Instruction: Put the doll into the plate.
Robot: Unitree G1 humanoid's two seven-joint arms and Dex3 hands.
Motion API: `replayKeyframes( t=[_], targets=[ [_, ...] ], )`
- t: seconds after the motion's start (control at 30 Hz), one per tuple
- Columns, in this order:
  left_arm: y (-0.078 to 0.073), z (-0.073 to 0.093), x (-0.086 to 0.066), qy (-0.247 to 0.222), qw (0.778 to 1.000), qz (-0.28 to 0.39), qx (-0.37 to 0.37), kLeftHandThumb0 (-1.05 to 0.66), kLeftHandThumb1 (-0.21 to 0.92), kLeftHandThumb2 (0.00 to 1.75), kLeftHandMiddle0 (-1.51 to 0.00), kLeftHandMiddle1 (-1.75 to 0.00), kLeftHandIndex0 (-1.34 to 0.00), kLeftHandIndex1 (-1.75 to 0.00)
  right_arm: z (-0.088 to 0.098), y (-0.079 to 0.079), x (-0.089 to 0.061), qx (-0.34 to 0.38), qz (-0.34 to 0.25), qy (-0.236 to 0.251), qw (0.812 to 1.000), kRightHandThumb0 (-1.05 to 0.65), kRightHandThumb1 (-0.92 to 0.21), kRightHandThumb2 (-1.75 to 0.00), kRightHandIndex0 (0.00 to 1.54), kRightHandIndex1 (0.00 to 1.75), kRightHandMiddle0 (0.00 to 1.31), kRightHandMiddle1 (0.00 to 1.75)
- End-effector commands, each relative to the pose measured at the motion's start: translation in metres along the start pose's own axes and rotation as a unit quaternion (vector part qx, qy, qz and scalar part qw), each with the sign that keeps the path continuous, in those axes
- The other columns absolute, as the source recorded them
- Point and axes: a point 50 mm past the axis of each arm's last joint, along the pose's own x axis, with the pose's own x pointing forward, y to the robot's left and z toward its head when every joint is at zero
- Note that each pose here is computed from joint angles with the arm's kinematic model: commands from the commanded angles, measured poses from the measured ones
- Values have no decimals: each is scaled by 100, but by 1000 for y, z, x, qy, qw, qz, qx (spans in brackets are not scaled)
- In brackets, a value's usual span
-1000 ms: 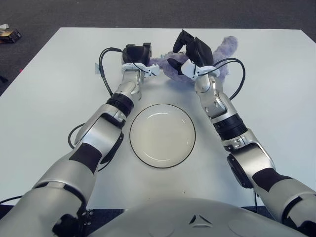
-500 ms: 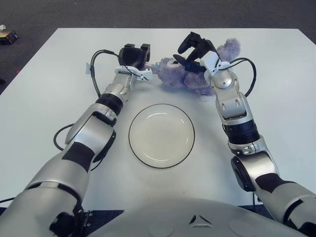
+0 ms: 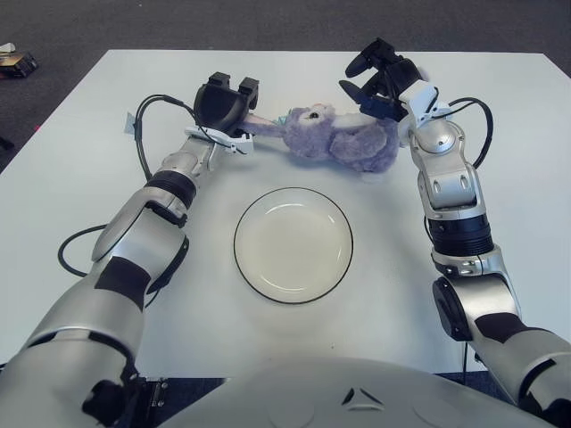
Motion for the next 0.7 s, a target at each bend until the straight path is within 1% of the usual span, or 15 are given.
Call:
replayKeyframes(
  t=[0.0, 0.07, 0.13, 0.2, 0.23, 0.3, 0.53, 0.6, 0.67],
  targets=[
    [1, -2, -1, -4, 1000, 5, 6, 0, 33, 131, -58, -174, -39, -175, 1, -1, 2, -11, 0, -11, 1000, -29, -92, -13, 48, 58, 38, 66],
    [1, -2, -1, -5, 1000, 5, 6, 0, 33, 131, -58, -174, -39, -175, 1, -1, 2, -11, 0, -13, 1000, -30, -92, -12, 49, 54, 39, 60],
    [3, 0, -1, -15, 1000, 17, -1, 0, 33, 130, -58, -174, -39, -175, -2, -3, 0, -78, 0, -41, 996, -32, -92, -11, 50, 50, 39, 54],
    [4, 2, -1, -23, 999, 23, -7, 0, 34, 130, -58, -173, -39, -175, -4, -3, -1, -118, 8, -56, 991, -38, -92, -11, 52, 41, 43, 40],
    [5, 3, -1, -25, 999, 24, -10, 0, 34, 129, -58, -173, -38, -175, -4, -4, -1, -126, 12, -58, 990, -40, -92, -11, 53, 37, 44, 33],
    [6, 4, -1, -28, 999, 26, -13, 0, 34, 129, -58, -172, -38, -175, -4, -5, -2, -140, 19, -62, 988, -41, -92, -10, 53, 34, 45, 27],
    [7, 4, -2, -29, 999, 26, -14, 0, 35, 128, -58, -172, -38, -175, -4, -5, -2, -144, 21, -66, 987, -43, -92, -10, 55, 30, 47, 21],
    [9, 5, -1, -37, 999, 34, -21, 0, 35, 128, -58, -172, -38, -175, 5, -16, -3, -191, 76, -59, 977, -44, -92, -10, 53, 26, 47, 19],
    [11, 6, -1, -42, 998, 40, -24, 0, 35, 128, -58, -172, -37, -175, 9, -21, -3, -218, 118, -49, 968, -49, -92, -9, 47, 12, 46, 14]
  ],
)
